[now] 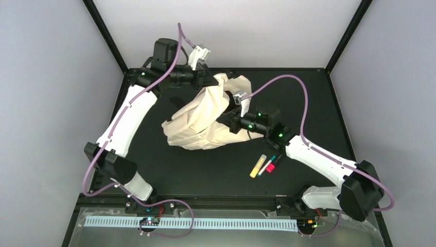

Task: Pack the student bag

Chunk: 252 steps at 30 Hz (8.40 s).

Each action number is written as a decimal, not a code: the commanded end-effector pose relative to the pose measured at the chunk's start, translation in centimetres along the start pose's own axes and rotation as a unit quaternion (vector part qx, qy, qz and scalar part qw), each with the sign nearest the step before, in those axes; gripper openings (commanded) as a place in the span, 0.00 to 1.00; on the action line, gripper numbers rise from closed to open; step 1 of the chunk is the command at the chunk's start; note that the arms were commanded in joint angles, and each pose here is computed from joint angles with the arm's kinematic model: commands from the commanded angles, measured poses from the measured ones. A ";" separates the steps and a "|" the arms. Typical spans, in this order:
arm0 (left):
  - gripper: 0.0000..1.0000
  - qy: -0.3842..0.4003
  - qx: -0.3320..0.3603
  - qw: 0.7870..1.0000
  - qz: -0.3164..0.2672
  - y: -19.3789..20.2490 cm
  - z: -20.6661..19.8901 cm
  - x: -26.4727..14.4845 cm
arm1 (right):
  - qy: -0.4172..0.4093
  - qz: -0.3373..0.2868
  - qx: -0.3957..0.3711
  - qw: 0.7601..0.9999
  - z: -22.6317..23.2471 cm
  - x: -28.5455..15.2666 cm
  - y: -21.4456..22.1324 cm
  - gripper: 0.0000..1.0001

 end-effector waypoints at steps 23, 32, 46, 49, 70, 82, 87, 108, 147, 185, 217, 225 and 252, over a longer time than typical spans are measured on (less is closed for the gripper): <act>0.99 -0.165 0.218 0.959 -0.068 -7.6 3.2 -7.9 | 0.035 0.003 0.065 0.997 -4.7 1.8 1.0 0.01; 0.80 0.072 0.341 0.930 0.113 8.9 -8.8 -7.0 | 0.028 0.003 0.064 0.998 -4.9 3.7 -0.5 0.01; 0.99 -0.199 0.280 0.916 0.209 16.2 6.1 -1.0 | 0.012 -0.023 0.090 0.996 -5.6 7.1 -3.7 0.01; 0.99 -0.240 0.277 0.910 0.192 16.5 8.4 0.1 | 0.011 -0.018 0.085 0.996 -5.5 7.2 -3.8 0.01; 0.99 -0.178 0.394 0.870 0.236 19.1 9.8 -1.4 | -0.002 0.040 0.075 0.996 -5.4 6.5 -0.7 0.01; 0.64 -0.264 0.435 0.848 0.147 15.2 12.9 0.5 | -0.030 0.085 0.066 0.994 -4.0 5.1 1.2 0.01; 0.02 -0.238 0.416 0.868 0.134 15.9 12.4 0.9 | -0.032 0.095 0.058 0.993 -3.7 3.3 0.8 0.01; 0.24 -0.174 0.401 0.880 0.187 14.5 8.8 -1.9 | 0.031 0.111 0.001 0.993 -4.7 -2.3 -1.4 0.01; 0.02 -0.128 0.360 0.908 0.174 10.7 3.7 -2.5 | 0.143 0.004 -0.035 0.989 -10.1 -7.6 -11.1 0.01; 0.96 -0.078 0.239 0.967 0.031 9.4 3.8 -10.6 | 0.083 -0.048 -0.104 0.990 -3.7 -5.1 -18.2 0.01; 0.02 -0.088 0.395 0.911 0.079 1.6 -1.7 -0.4 | 0.223 -0.052 -0.051 0.972 -9.4 -10.7 -13.6 0.01; 0.02 -0.077 0.385 0.919 0.042 0.9 -2.3 -3.5 | 0.324 -0.009 0.063 0.944 -17.4 -13.4 -3.3 0.01; 0.02 0.002 0.325 0.946 -0.024 -0.9 -4.7 -6.6 | -0.025 -0.116 -0.038 0.992 -5.9 -5.8 -6.7 0.40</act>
Point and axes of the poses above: each gripper's point midway between its finger pads, its own x axis out along the fingers, its own z axis along the line the jaws close on, y = z × x, the point moved 1 cm from there along -x, back along the fingers, and after that the axes turned 4 degrees about -x, right-handed, at the moved point
